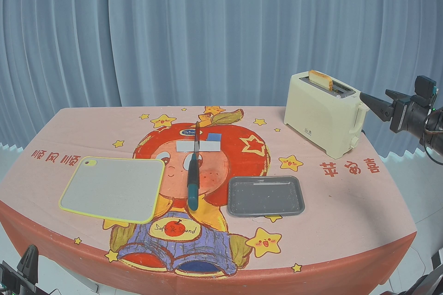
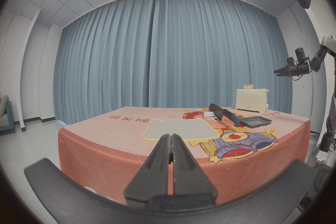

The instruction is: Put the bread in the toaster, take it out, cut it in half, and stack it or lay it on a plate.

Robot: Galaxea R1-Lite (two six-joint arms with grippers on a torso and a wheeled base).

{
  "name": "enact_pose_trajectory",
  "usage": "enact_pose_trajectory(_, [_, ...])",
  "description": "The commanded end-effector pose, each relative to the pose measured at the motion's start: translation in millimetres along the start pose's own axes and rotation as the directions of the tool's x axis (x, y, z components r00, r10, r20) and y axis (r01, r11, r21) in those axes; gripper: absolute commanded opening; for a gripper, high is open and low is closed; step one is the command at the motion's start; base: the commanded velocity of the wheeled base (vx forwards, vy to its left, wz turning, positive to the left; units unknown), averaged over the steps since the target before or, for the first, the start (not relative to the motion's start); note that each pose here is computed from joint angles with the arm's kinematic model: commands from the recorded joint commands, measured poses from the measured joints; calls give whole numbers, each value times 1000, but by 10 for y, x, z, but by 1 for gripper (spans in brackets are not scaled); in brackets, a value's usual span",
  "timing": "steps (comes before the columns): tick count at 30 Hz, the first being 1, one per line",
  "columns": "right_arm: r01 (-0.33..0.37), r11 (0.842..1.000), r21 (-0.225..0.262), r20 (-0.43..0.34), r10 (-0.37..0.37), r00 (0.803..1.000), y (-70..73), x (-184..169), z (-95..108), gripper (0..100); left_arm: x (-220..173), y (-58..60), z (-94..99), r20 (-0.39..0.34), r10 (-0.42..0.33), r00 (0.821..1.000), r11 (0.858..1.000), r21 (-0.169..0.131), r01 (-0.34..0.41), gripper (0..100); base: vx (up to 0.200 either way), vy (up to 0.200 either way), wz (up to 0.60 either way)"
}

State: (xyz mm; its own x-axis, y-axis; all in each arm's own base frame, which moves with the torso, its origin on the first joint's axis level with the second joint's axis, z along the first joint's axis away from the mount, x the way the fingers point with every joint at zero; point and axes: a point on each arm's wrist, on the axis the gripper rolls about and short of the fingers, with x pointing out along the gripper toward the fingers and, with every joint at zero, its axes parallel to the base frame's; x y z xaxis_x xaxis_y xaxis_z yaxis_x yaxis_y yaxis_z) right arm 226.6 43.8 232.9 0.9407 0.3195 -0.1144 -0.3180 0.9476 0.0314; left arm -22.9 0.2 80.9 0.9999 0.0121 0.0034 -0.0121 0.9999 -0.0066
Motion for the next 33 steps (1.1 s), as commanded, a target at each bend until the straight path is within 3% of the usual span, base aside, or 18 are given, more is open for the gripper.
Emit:
enact_pose_trajectory(1, [3,1000,-2,4,-3,1000,-13,38,22,100,1,1,-53,-2,2,1000,1000,-1,-2,0,0,0,0])
enact_pose_trajectory(15, [18,1000,-9,12,-18,1000,-92,272,105,100,1,1,-53,-2,2,1000,1000,-1,-2,0,0,0,0])
enact_pose_trajectory(33, [30,1000,-4,-15,-30,999,-182,585,72,100,1,0,-51,0,0,1000,1000,-1,0,0,0,0,0])
